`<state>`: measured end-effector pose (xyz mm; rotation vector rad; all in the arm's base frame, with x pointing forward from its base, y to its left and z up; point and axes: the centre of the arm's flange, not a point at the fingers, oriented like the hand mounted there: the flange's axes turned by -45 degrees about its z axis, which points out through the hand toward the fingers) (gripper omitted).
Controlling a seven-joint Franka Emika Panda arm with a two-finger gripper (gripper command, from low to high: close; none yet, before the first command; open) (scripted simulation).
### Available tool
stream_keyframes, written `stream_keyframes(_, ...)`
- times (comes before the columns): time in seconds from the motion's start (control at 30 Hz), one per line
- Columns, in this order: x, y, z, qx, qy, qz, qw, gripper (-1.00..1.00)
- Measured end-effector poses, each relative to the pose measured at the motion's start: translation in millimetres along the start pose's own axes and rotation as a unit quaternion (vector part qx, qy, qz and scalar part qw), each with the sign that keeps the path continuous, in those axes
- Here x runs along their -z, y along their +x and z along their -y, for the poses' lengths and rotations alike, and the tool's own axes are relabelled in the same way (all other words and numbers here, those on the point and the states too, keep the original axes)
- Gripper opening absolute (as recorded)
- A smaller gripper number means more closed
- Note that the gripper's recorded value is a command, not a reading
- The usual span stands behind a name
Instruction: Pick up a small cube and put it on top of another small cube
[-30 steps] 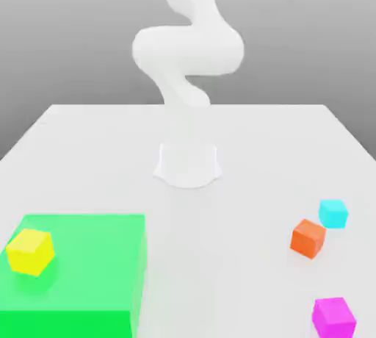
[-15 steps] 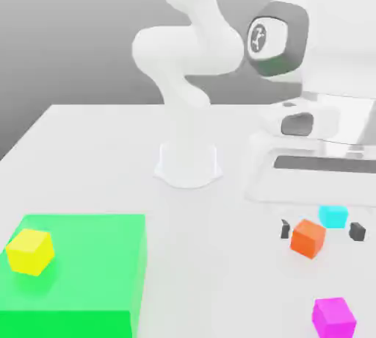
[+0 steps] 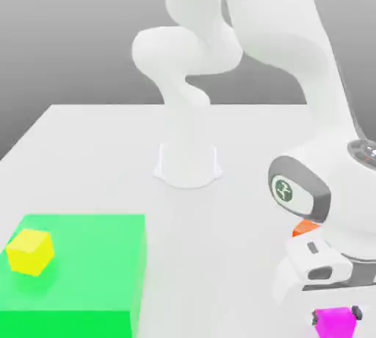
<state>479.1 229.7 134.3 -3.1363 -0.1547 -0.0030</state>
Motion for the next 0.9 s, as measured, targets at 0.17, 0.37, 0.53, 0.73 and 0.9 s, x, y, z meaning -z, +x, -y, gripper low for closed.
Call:
stream_keyframes(0.17,20.8,0.6,0.3,0.000,0.001,0.000,1.000,-1.00)
stream_keyframes(0.37,79.2,19.7,-100.9,-0.128,-0.023,0.003,0.992,-1.00)
stream_keyframes(0.53,116.8,11.7,-225.4,-0.289,-0.032,0.004,0.957,-1.00)
stream_keyframes(0.73,161.9,-61.4,-413.7,-0.532,-0.013,0.002,0.847,-1.00)
stream_keyframes(0.9,143.0,-90.3,-465.5,-0.608,-0.002,0.000,0.794,1.00)
